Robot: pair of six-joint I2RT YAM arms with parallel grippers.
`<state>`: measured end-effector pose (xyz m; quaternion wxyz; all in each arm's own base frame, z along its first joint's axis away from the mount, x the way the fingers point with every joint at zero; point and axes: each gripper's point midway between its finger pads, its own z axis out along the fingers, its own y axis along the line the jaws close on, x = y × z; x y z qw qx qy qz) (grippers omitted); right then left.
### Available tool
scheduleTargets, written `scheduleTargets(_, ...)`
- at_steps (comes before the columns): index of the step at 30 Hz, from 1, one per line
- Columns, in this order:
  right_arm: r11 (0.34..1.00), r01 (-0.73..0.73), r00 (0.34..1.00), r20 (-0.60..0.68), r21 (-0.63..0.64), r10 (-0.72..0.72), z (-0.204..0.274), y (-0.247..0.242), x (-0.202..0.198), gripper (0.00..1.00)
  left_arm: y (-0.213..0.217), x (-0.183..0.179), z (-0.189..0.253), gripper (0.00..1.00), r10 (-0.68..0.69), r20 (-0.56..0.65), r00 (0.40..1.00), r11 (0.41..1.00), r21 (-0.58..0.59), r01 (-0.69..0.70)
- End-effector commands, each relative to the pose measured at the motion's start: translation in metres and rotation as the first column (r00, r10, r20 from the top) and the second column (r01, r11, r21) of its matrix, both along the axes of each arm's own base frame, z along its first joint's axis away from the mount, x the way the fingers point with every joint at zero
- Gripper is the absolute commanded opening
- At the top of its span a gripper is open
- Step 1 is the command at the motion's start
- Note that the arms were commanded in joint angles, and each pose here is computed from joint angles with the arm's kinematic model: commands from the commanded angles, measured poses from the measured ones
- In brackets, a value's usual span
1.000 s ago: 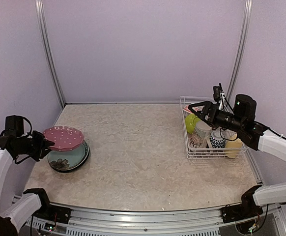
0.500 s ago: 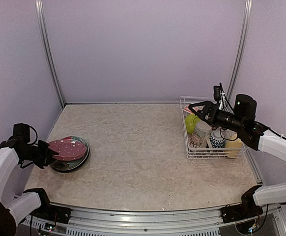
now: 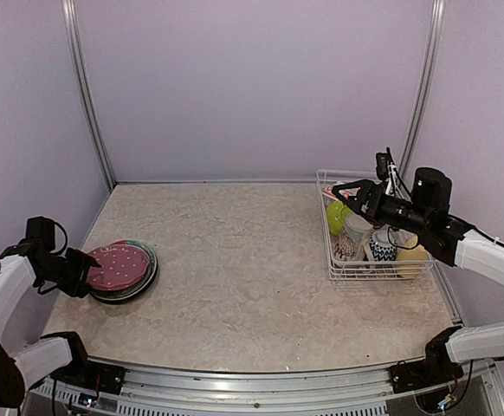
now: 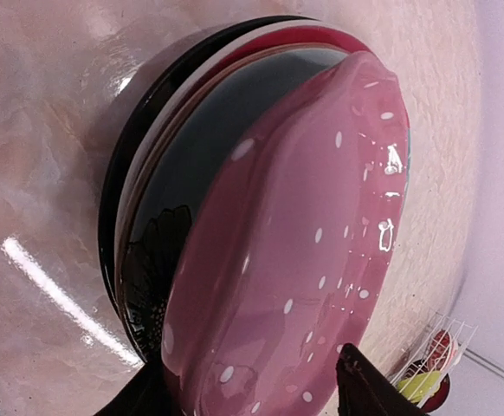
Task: Unload the mixed dishes from the dish rack
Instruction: Place the plate on the plate, then grab the plate from the dish rack.
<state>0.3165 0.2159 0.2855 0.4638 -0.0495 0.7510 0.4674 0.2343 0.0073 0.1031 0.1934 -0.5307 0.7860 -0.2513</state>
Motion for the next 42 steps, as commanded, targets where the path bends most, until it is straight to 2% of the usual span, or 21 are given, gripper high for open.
scheduleTargets(1, 1.000, 0.010, 1.000, 0.006, -0.006, -0.010, -0.001, -0.002, 0.001, 1.00, 0.009, 0.004, 0.006, 0.65, 0.023, 0.010, 1.000, 0.999, 0.036, -0.024)
scheduleTargets(6, 1.000, 0.009, 1.000, 0.000, -0.007, -0.009, -0.003, -0.001, 0.002, 1.00, 0.013, -0.002, 0.009, 0.89, 0.058, -0.006, 0.998, 0.997, 0.054, -0.058)
scheduleTargets(9, 1.000, 0.012, 1.000, -0.001, -0.010, -0.012, -0.003, -0.002, 0.003, 1.00, 0.014, -0.005, 0.014, 0.99, 0.070, -0.007, 0.998, 0.996, 0.060, -0.070)
scheduleTargets(14, 0.999, 0.024, 1.000, 0.000, -0.023, -0.024, -0.002, -0.003, 0.006, 1.00, 0.016, -0.008, 0.027, 0.99, 0.077, -0.024, 0.997, 0.995, 0.073, -0.075)
scheduleTargets(19, 0.998, 0.041, 0.999, -0.004, -0.050, -0.042, -0.004, -0.005, 0.009, 1.00, -0.003, 0.009, 0.082, 0.99, -0.034, 0.133, 0.991, 0.998, 0.048, 0.028)
scheduleTargets(23, 0.995, 0.066, 0.998, -0.007, -0.080, -0.067, -0.005, -0.008, 0.014, 1.00, -0.042, 0.024, 0.137, 0.99, -0.154, 0.246, 0.957, 0.988, 0.070, 0.141)
scheduleTargets(27, 0.988, 0.099, 0.995, -0.008, -0.123, -0.100, -0.005, -0.013, 0.019, 1.00, -0.109, 0.044, 0.187, 0.99, -0.296, 0.347, 0.890, 0.954, 0.060, 0.294)
scheduleTargets(31, 0.972, 0.154, 0.987, -0.016, -0.179, -0.160, -0.007, -0.025, 0.022, 1.00, -0.156, 0.062, 0.230, 0.99, -0.333, 0.385, 0.860, 0.940, 0.071, 0.333)
scheduleTargets(34, 0.955, 0.197, 0.978, -0.025, -0.222, -0.208, -0.010, -0.034, 0.025, 1.00, -0.181, 0.076, 0.257, 0.99, -0.337, 0.403, 0.851, 0.934, 0.030, 0.356)
scheduleTargets(38, 0.929, 0.239, 0.964, -0.049, -0.283, -0.263, -0.016, -0.042, 0.033, 1.00, -0.193, 0.089, 0.273, 0.99, -0.346, 0.447, 0.825, 0.922, 0.000, 0.387)
scheduleTargets(42, 0.903, 0.290, 0.946, -0.051, -0.318, -0.322, -0.014, -0.051, 0.042, 1.00, -0.177, 0.097, 0.276, 0.99, -0.331, 0.484, 0.810, 0.917, -0.038, 0.397)
